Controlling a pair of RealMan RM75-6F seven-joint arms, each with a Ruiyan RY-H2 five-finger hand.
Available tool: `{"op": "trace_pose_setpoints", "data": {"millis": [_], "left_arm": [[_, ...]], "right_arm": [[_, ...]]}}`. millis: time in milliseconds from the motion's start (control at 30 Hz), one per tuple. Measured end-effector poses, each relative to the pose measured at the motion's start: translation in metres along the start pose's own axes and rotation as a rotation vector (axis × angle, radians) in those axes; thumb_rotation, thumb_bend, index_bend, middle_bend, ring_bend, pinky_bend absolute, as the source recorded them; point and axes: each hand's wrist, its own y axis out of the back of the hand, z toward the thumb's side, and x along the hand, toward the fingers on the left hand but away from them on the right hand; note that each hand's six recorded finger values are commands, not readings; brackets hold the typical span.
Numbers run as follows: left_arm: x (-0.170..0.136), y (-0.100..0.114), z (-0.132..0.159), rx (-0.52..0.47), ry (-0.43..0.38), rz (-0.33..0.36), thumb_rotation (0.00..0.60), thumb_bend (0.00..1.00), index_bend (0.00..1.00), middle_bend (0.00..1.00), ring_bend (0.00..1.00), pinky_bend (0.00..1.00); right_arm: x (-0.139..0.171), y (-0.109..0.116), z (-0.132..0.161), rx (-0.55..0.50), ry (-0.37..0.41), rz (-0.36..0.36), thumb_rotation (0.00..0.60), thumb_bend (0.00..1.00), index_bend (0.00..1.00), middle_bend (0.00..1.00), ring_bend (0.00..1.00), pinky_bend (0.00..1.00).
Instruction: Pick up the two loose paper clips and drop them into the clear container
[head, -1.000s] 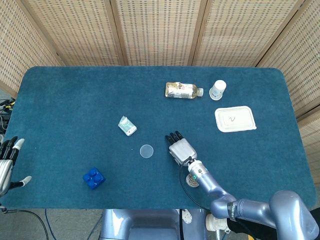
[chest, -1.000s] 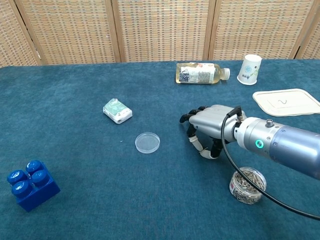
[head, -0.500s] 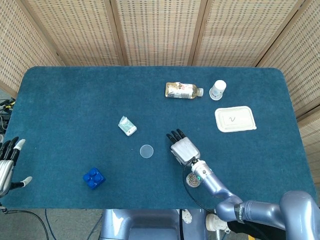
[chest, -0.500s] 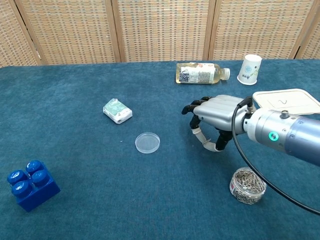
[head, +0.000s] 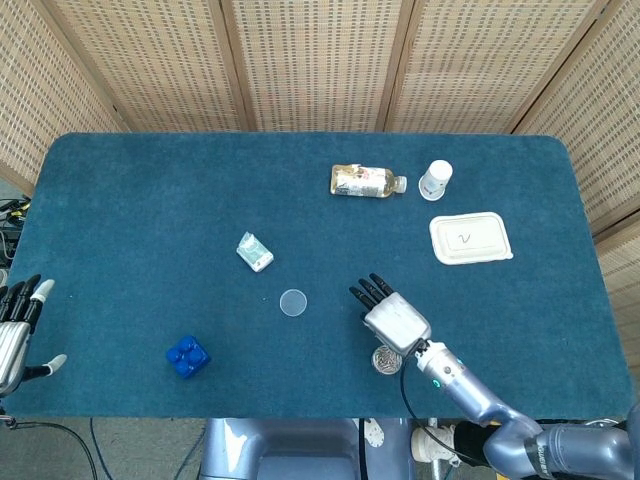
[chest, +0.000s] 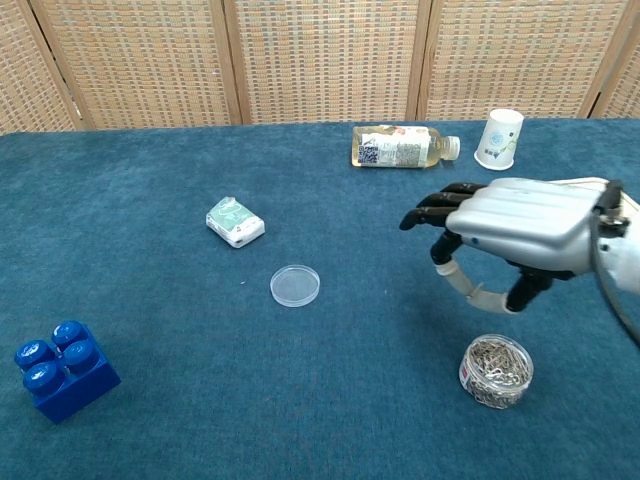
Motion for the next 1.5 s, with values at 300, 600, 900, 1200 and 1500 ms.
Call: {"op": "trace_pose_setpoints", "data": {"millis": [300,600,900,1200,1500], "left_arm": [[-0.001,-0.001,0.002,0.005,-0.006,-0.003,0.600,0.04,0.00,0.00,0.00,0.00],[0.000,-0.002,0.001,0.004,-0.001,-0.005,0.600,0.04,0.00,0.00,0.00,0.00],[0.001,-0.001,0.000,0.003,0.000,-0.004,0.600,0.04,0.00,0.00,0.00,0.00],[0.001,-0.001,0.000,0.002,0.001,-0.005,0.600,0.04,0.00,0.00,0.00,0.00],[0.001,-0.002,0.000,0.005,0.001,-0.007,0.600,0.04,0.00,0.00,0.00,0.00]], "right_arm": [[0.041,-0.020,-0.002,0.000,0.034,0.042,0.600,0.66,0.63,0.09,0.00,0.00],[0.037,-0.030,0.008,-0.001,0.055,0.062,0.600,0.66,0.63,0.10,0.00,0.00],[0.034,-0.036,0.015,0.000,0.067,0.075,0.600,0.66,0.63,0.09,0.00,0.00],[0.035,-0.040,0.012,0.001,0.058,0.088,0.600,0.64,0.63,0.10,0.00,0.00],[0.036,-0.040,0.007,0.000,0.048,0.092,0.600,0.32,0.46,0.10,0.00,0.00]]}}
